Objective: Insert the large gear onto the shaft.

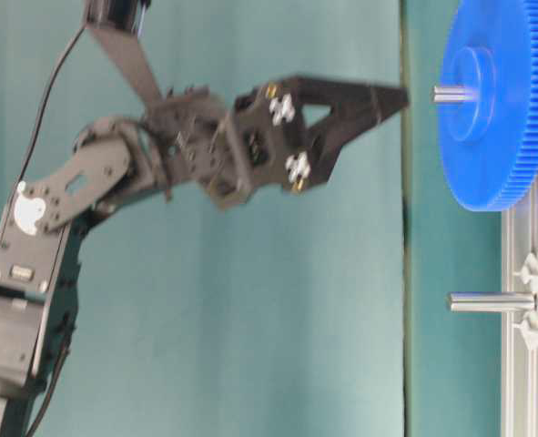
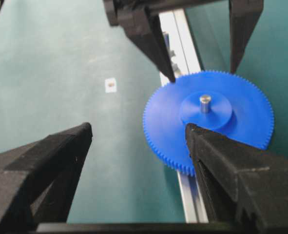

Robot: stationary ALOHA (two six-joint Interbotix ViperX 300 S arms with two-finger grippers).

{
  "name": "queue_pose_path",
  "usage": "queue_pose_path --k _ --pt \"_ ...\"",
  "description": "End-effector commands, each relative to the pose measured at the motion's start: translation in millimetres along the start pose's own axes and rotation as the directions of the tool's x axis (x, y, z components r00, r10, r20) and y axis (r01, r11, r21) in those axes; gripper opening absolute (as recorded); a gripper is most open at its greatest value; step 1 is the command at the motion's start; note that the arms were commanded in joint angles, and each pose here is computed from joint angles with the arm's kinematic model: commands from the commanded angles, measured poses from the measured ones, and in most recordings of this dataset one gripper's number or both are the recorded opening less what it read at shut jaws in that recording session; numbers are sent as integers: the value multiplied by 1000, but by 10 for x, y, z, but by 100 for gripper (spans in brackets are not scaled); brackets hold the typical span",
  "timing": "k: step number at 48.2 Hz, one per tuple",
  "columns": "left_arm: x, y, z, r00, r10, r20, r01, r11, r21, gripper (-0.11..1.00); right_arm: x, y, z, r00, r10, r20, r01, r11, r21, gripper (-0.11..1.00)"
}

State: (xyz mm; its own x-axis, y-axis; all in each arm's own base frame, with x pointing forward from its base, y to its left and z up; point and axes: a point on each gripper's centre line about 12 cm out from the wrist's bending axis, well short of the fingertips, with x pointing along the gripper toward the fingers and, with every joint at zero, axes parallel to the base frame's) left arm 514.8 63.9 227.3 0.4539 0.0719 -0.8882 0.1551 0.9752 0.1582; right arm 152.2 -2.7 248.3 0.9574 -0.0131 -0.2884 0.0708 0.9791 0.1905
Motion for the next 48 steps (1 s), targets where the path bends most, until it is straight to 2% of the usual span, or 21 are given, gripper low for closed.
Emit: queue_pose_path --k 1,10,20,29,37,48 --pt "-330 19 37 998 22 62 -22 1000 -2 90 -6 16 72 1000 4 16 -4 1000 6 85" --pt "-473 -18 -81 993 37 112 -35 999 -17 90 -5 9 46 1000 1 9 -1 1000 6 85" --pt "-692 -62 -310 985 56 163 -41 994 -98 90 -13 8 30 1000 -2 -18 2 1000 6 85" --pt "-874 -141 -534 984 57 168 -38 993 -110 90 -19 6 14 999 -4 -32 4 1000 7 85" --pt "-1041 -178 -648 974 71 213 -48 993 -112 90 -28 -2 -2 999 -7 -34 8 1000 10 85" --pt "-1154 -249 -864 969 78 235 -53 992 -111 90 -61 -18 -31 999 -17 -50 20 999 44 85"
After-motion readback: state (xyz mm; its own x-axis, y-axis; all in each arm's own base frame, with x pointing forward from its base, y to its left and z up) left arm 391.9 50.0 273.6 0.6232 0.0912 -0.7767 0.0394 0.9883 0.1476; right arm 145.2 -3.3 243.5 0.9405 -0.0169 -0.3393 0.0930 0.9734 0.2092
